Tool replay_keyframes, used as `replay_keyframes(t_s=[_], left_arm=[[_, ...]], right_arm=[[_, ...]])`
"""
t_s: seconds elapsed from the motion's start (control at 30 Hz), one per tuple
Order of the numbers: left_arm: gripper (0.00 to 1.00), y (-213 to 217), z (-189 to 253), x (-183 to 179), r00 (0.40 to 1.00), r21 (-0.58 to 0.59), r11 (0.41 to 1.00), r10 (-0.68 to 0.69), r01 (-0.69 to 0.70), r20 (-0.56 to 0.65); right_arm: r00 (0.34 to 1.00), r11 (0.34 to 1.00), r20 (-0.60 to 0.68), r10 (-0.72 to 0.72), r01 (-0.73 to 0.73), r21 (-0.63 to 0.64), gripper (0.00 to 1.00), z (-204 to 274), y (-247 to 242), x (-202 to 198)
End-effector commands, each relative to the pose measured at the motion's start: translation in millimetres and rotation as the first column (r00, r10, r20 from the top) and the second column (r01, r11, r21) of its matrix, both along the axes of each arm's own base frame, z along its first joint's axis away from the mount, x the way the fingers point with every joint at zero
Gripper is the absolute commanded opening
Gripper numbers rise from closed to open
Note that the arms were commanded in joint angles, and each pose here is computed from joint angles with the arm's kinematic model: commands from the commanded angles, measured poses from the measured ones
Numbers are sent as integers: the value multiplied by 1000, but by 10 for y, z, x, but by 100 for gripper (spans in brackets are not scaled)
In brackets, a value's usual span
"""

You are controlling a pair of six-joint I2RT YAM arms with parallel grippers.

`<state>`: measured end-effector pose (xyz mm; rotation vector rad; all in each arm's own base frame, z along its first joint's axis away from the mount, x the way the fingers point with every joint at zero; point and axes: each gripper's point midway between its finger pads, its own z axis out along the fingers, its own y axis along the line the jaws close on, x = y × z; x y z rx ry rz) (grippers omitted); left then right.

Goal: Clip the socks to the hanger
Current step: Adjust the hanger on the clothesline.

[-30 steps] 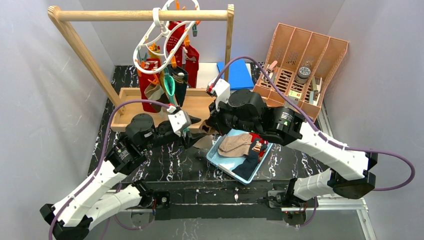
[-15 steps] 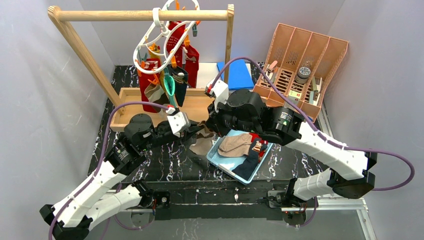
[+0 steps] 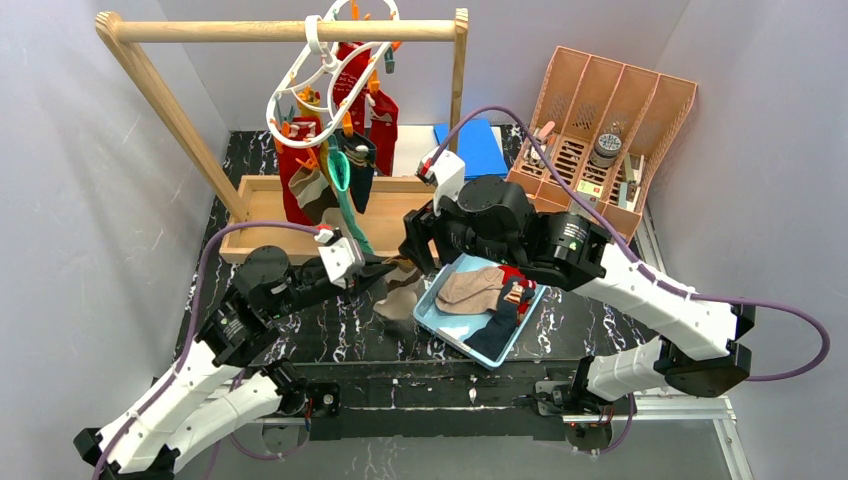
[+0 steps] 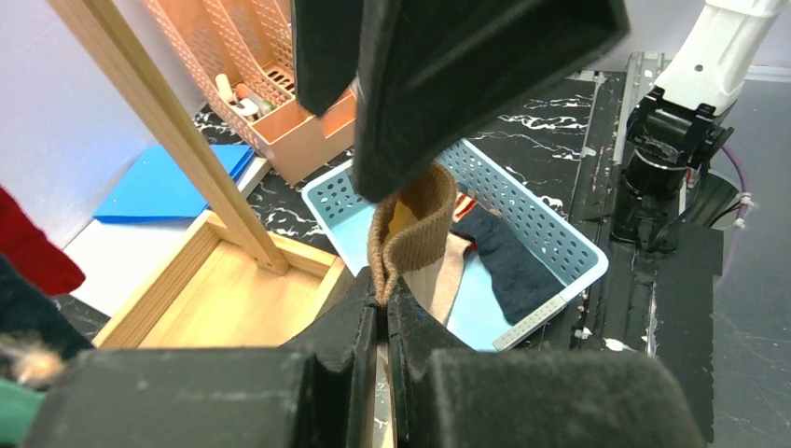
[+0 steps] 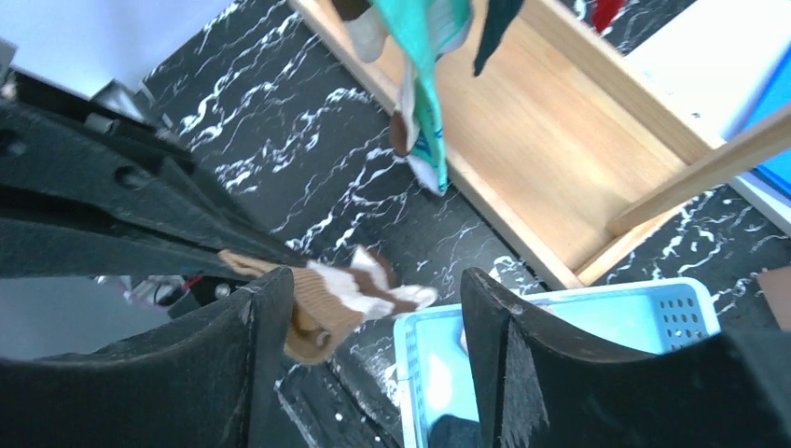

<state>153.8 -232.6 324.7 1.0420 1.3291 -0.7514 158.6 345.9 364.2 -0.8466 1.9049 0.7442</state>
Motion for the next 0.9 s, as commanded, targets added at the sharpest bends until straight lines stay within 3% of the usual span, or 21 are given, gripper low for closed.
replay_keyframes(t_s=[0.0,0.13,0.4,0.77,0.87], left_arm=[[0,163,1,-24,998,-15,998,65,-65,-4],[0,343,3,-9,989,-38,988,148,-148,7],[0,788,10,41,935,-136,926,355,-353,-8],[0,968,5,31,904,-171,889,424,-426,-48],[0,1004,14,26,900,-173,884,434,-434,-40]], right_arm=[[981,972,94,-168,148,184,75,594,-216,204],[951,932,124,-283,242,270,74,795,-359,344],[904,859,216,-368,242,452,77,1185,-193,597],[922,804,260,-288,85,589,74,1644,293,1248],[939,776,213,-269,80,626,75,1689,475,1344]])
